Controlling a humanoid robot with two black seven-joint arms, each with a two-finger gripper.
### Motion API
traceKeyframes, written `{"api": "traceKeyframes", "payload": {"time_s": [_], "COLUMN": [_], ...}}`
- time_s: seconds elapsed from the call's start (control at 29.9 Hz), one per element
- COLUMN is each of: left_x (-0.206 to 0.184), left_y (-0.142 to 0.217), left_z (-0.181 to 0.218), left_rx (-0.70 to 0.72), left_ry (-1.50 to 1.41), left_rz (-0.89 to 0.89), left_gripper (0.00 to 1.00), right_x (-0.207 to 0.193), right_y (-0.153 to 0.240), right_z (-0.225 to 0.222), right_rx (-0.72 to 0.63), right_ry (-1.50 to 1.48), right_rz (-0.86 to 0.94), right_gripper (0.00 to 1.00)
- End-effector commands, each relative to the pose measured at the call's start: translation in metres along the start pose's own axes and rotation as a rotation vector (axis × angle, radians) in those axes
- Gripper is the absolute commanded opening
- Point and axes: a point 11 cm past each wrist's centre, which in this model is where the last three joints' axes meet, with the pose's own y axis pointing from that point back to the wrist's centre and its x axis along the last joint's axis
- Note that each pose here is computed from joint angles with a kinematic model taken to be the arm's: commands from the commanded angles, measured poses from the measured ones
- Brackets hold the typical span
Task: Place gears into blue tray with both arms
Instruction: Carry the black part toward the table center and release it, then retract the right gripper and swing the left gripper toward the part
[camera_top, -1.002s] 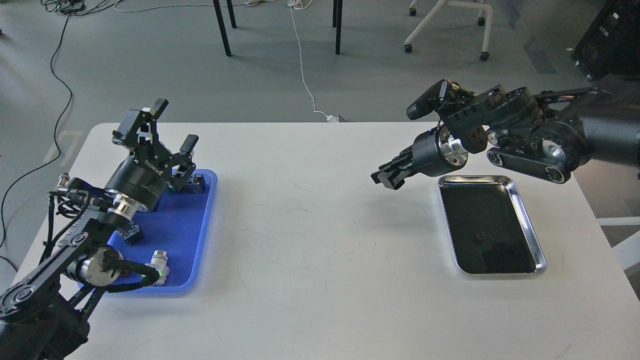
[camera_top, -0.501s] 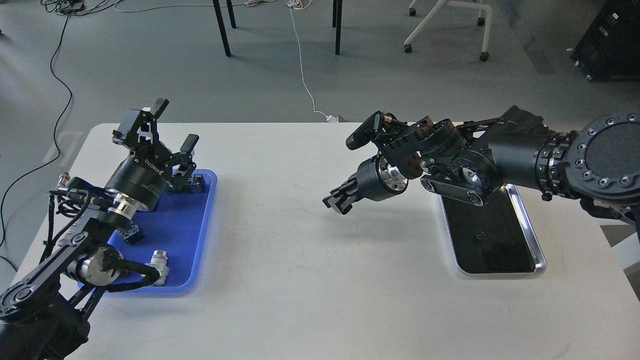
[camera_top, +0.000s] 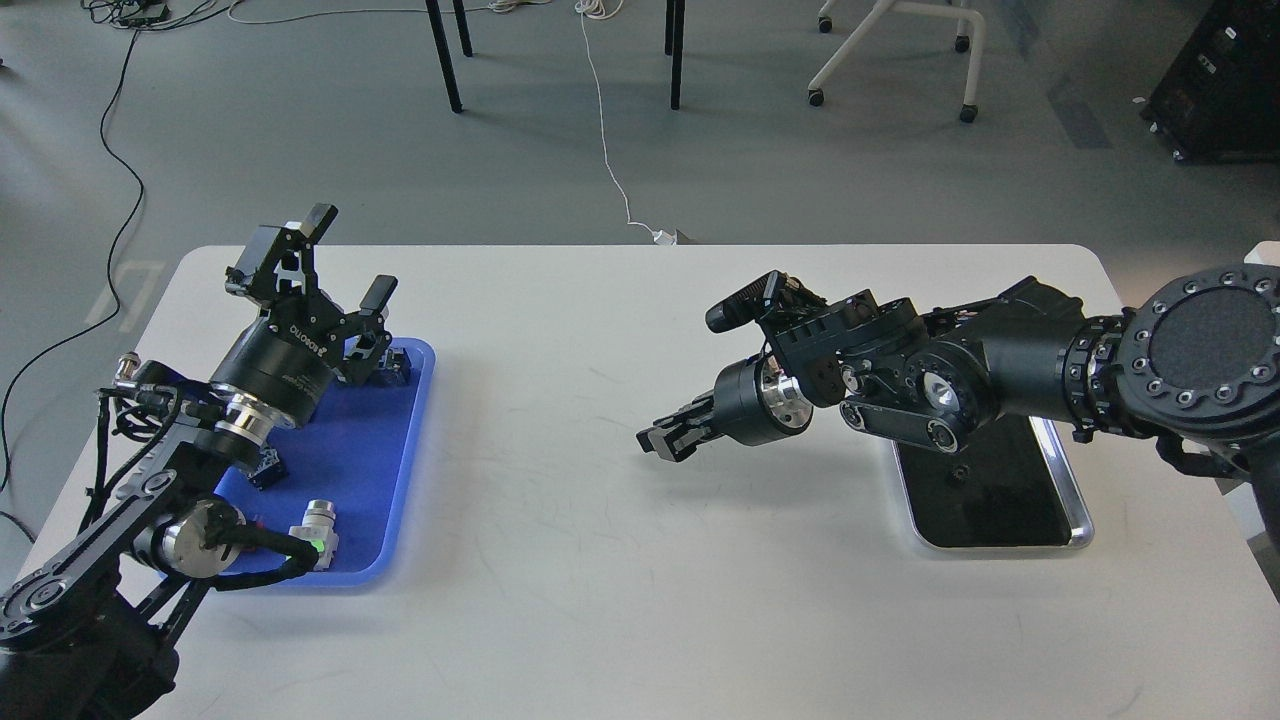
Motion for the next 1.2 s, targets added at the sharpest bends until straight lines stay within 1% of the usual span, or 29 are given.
{"api": "traceKeyframes", "payload": {"time_s": [0.0,0.2,0.23,0.3,0.37,0.43,0.53,0.63,0.67,0.77,0.87,0.94,0.97,1.0,1.07,1.17], "left_x": [0.001,0.0,0.0,0.0,0.001,0.0,0.0,0.0,0.001,0.003,0.002,0.003,0.003,0.003,0.004,0.003], "left_y": [0.0,0.0,0.0,0.0,0.0,0.0,0.0,0.0,0.001,0.003,0.002,0.003,0.003,0.003,0.004,0.005], "left_z": [0.001,0.0,0.0,0.0,0.001,0.0,0.0,0.0,0.0,0.0,0.004,0.005,0.006,0.005,0.006,0.005], "left_rx": [-0.001,0.001,0.001,0.001,-0.001,0.001,0.001,-0.001,0.002,0.006,0.0,0.001,0.001,0.001,0.005,0.007], "left_ry": [-0.002,-0.002,-0.002,-0.002,-0.002,-0.002,-0.002,-0.002,-0.003,-0.009,-0.013,-0.019,-0.02,-0.019,-0.032,-0.036], "left_rz": [0.0,-0.001,-0.001,-0.001,0.0,-0.001,-0.001,-0.001,0.001,0.003,-0.006,-0.005,-0.006,-0.007,-0.011,-0.014], "left_gripper": [0.99,0.99,0.99,0.99,0.99,0.99,0.99,0.99,0.99,0.99,0.99,0.99,0.99,0.99,0.99,0.99], "right_x": [-0.015,-0.023,-0.024,-0.025,-0.024,-0.023,-0.022,-0.014,-0.01,0.007,0.032,0.04,0.046,0.051,0.058,0.051], "right_y": [-0.007,-0.01,-0.011,-0.012,-0.012,-0.012,-0.012,-0.012,-0.012,-0.01,-0.004,-0.005,-0.005,0.0,0.021,0.045], "right_z": [-0.01,-0.011,-0.011,-0.011,-0.011,-0.011,-0.012,-0.017,-0.019,-0.025,-0.039,-0.053,-0.061,-0.06,-0.038,0.0], "right_rx": [0.038,0.048,0.049,0.051,0.051,0.051,0.054,0.07,0.079,0.102,0.142,0.19,0.224,0.243,0.255,0.284], "right_ry": [-0.024,-0.038,-0.041,-0.039,-0.033,-0.032,-0.033,-0.052,-0.071,-0.12,-0.144,-0.172,-0.207,-0.263,-0.421,-0.698], "right_rz": [-0.031,-0.038,-0.039,-0.033,-0.018,-0.017,-0.011,0.018,0.035,0.09,0.145,0.171,0.193,0.231,0.336,0.495], "right_gripper": [0.21,0.25,0.27,0.37,0.42,0.52,0.63,0.8,0.84,0.92,0.94,0.95,0.96,0.96,0.97,0.97]}}
